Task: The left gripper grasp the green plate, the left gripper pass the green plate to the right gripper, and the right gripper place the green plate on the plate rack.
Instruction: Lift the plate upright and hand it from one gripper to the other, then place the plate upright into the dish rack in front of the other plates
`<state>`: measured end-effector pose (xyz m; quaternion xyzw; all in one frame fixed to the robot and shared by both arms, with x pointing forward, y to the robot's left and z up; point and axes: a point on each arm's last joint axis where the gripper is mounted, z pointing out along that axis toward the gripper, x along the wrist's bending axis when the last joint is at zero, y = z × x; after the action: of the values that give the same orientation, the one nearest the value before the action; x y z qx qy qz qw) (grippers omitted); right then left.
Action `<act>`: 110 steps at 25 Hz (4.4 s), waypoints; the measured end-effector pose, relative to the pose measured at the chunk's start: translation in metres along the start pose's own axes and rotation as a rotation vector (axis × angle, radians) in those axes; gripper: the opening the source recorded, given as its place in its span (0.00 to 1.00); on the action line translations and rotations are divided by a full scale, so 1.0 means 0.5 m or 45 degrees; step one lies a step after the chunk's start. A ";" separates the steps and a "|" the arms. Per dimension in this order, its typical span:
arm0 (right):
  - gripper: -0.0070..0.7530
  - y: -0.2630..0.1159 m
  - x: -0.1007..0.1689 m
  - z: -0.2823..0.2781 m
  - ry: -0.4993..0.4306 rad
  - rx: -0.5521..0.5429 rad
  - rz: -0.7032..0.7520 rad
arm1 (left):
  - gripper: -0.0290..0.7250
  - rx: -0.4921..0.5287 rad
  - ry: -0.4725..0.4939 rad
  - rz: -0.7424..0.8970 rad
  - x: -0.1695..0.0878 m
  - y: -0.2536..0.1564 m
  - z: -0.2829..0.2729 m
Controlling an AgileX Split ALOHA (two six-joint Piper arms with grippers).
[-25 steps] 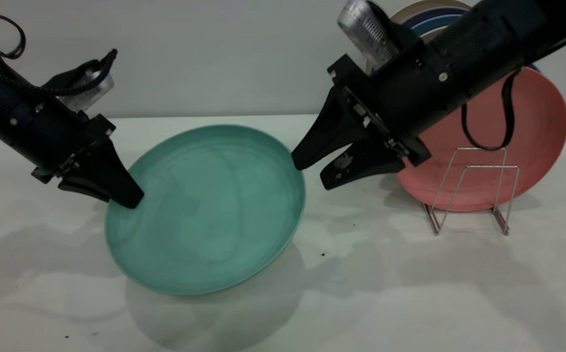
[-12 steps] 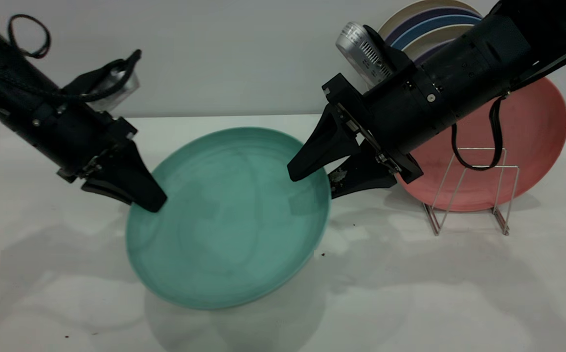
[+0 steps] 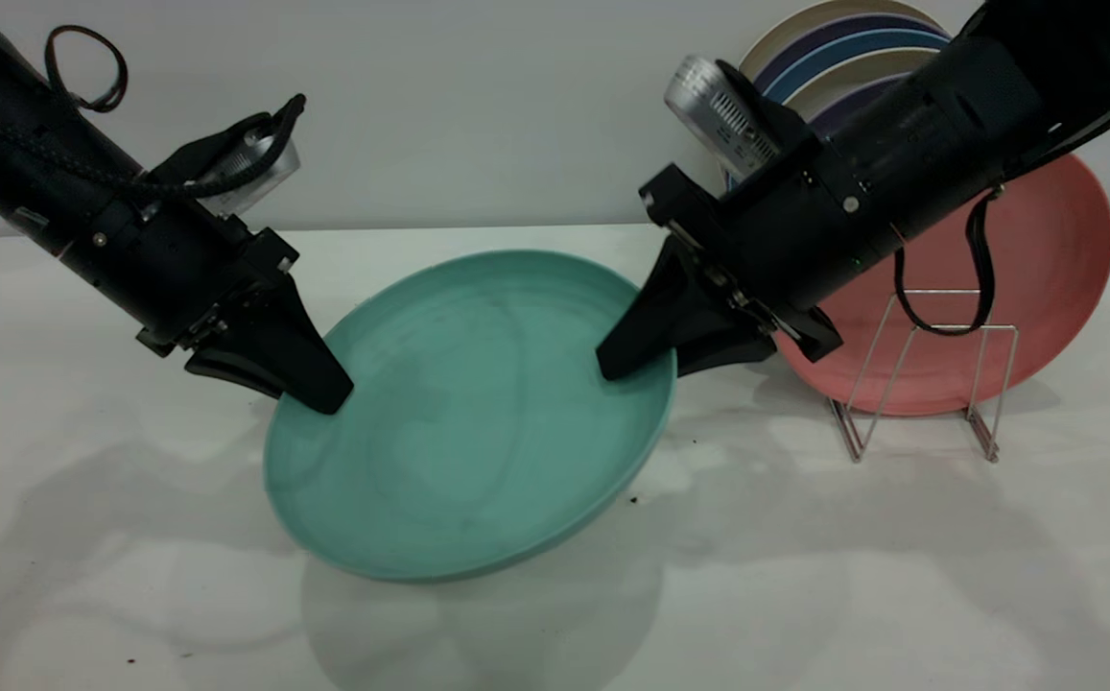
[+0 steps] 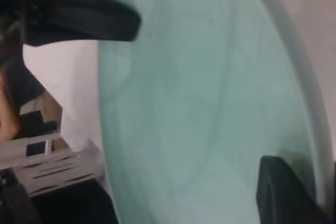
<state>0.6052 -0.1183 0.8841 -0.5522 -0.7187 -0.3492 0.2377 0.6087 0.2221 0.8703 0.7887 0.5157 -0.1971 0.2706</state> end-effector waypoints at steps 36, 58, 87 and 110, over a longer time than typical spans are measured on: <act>0.06 0.024 0.002 -0.052 -0.358 -0.042 -0.675 | 0.82 -0.031 -0.098 -0.008 -0.033 -0.005 -0.099; 0.08 -0.006 0.143 -0.292 -1.161 -0.302 -1.763 | 0.82 -0.048 -0.051 -0.022 -0.024 -0.012 -0.134; 0.08 -0.013 0.059 -0.402 -1.336 -0.318 -1.574 | 0.82 -0.064 -0.030 -0.023 -0.021 -0.010 -0.134; 0.14 -0.009 0.026 -0.372 -1.285 -0.266 -1.532 | 0.82 -0.064 -0.030 -0.023 -0.021 -0.010 -0.134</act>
<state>0.5892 -0.2529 1.0120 -0.1798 -0.8784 -0.1908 -0.3996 0.6021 0.2585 0.9270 0.7746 0.5243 -0.1960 0.2945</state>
